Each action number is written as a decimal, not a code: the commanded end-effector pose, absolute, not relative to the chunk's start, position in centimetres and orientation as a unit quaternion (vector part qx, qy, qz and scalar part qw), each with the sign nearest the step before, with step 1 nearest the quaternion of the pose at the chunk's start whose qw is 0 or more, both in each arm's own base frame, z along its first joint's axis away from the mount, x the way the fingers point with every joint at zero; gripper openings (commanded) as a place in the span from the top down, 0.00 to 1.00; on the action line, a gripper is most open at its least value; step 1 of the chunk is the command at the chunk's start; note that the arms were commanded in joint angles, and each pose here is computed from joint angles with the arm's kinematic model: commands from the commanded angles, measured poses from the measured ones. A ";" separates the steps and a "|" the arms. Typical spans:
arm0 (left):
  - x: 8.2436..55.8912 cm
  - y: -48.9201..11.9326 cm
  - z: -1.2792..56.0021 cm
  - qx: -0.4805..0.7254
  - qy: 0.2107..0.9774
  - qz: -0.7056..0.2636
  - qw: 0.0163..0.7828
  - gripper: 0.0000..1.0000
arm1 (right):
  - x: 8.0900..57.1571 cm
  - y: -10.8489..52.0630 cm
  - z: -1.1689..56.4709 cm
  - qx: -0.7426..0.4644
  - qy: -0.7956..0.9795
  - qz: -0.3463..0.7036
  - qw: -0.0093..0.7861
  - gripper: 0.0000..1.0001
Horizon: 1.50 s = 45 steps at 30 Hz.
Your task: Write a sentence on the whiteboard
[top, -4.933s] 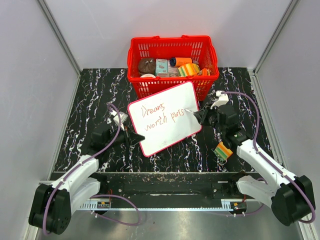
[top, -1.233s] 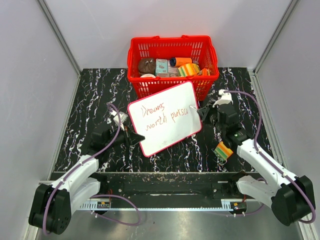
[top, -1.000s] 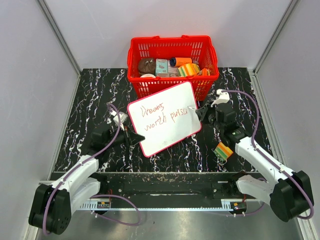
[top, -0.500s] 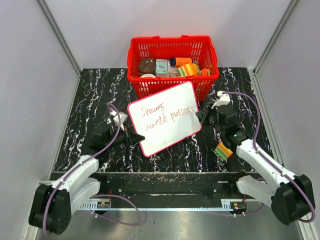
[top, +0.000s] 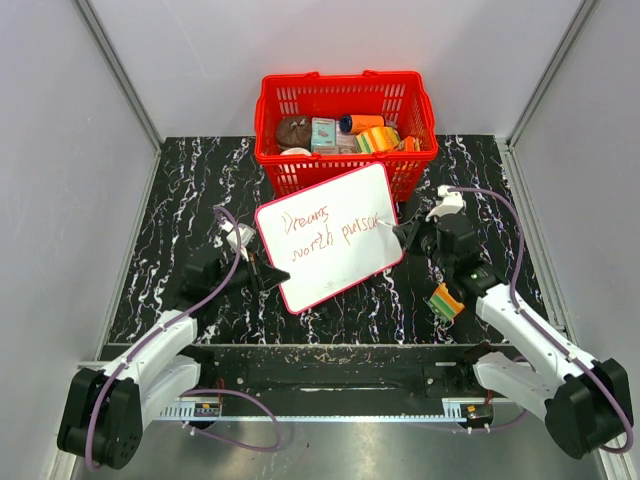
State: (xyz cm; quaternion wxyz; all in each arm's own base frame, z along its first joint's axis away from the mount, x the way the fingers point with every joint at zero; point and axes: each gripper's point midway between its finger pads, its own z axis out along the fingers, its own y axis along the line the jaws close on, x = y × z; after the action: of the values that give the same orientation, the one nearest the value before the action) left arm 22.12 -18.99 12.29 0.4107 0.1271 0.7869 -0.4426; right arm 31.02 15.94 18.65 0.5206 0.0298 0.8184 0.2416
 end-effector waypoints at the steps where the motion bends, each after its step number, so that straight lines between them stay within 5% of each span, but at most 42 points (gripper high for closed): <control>1: 24.3 -17.1 11.5 0.132 0.792 -0.373 0.466 1.00 | 31.6 15.8 23.7 0.035 0.776 0.257 0.575 1.00; 36: 24.2 -17.0 11.5 0.132 0.791 -0.373 0.467 1.00 | 32.9 14.9 24.7 0.058 0.766 0.232 0.596 1.00; 45: 24.2 -17.0 11.5 0.132 0.791 -0.373 0.467 1.00 | 32.7 15.1 21.4 0.052 0.794 0.221 0.564 1.00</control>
State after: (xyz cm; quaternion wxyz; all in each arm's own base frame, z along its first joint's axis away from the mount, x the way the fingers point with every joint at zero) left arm 22.12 -18.97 12.29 0.4117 0.1288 0.7866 -0.4418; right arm 32.48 15.09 22.63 0.5706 0.0531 0.7859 0.2321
